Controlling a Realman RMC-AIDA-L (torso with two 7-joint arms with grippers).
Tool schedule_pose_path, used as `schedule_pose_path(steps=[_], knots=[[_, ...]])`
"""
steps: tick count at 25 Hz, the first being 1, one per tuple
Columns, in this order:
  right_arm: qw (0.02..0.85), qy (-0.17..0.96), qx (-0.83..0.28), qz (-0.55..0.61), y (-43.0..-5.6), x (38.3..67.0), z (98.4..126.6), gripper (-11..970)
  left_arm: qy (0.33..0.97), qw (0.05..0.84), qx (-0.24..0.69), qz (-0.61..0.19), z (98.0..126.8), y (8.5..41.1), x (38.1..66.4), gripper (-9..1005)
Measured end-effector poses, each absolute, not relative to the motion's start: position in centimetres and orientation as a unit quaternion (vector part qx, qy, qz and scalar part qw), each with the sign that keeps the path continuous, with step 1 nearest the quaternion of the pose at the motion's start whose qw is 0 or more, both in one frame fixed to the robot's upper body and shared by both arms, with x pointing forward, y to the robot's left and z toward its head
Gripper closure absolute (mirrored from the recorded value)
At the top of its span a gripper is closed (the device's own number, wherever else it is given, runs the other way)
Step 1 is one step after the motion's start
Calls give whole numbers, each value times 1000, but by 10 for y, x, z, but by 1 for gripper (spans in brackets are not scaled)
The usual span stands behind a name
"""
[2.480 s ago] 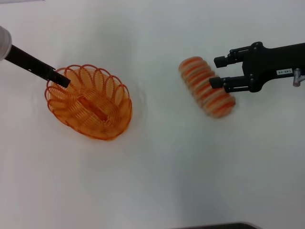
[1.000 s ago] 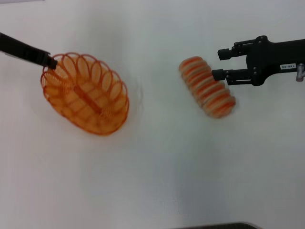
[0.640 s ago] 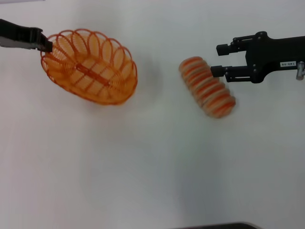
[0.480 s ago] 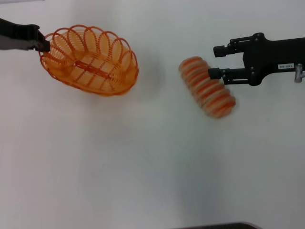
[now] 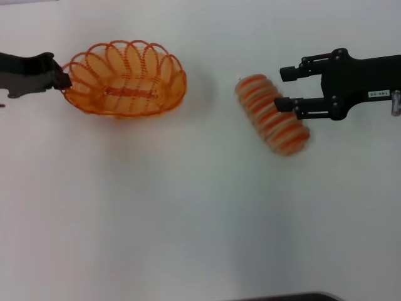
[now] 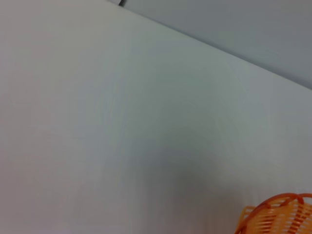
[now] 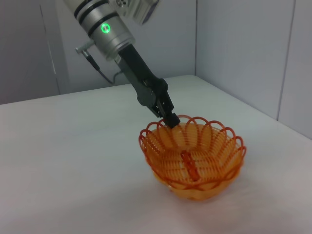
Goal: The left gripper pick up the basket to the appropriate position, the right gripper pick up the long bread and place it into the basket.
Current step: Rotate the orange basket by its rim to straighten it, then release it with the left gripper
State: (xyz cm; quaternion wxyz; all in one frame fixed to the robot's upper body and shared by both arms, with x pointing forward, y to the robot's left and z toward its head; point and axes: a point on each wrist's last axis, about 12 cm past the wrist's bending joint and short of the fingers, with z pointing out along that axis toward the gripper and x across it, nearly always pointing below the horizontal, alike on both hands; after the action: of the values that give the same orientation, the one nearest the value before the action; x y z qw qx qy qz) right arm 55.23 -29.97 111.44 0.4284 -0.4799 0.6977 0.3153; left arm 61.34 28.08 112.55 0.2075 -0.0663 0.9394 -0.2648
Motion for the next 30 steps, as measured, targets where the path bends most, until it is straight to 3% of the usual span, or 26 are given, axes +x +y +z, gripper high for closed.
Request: schedule_pose_path(steps=[13, 22, 27, 30], knots=[[427, 686, -503, 306, -304, 552, 1118, 341, 926, 205, -115, -294, 1110, 283, 594, 945], [425, 684, -508, 305, -304, 552, 1118, 341, 926, 190, -113, -307, 1111, 284, 587, 626], [426, 685, -508, 303, -304, 554, 1118, 341, 919, 219, -109, -309, 1122, 293, 585, 422], [428, 686, -506, 302, -302, 554, 1118, 340, 907, 265, -96, -312, 1127, 300, 586, 357]])
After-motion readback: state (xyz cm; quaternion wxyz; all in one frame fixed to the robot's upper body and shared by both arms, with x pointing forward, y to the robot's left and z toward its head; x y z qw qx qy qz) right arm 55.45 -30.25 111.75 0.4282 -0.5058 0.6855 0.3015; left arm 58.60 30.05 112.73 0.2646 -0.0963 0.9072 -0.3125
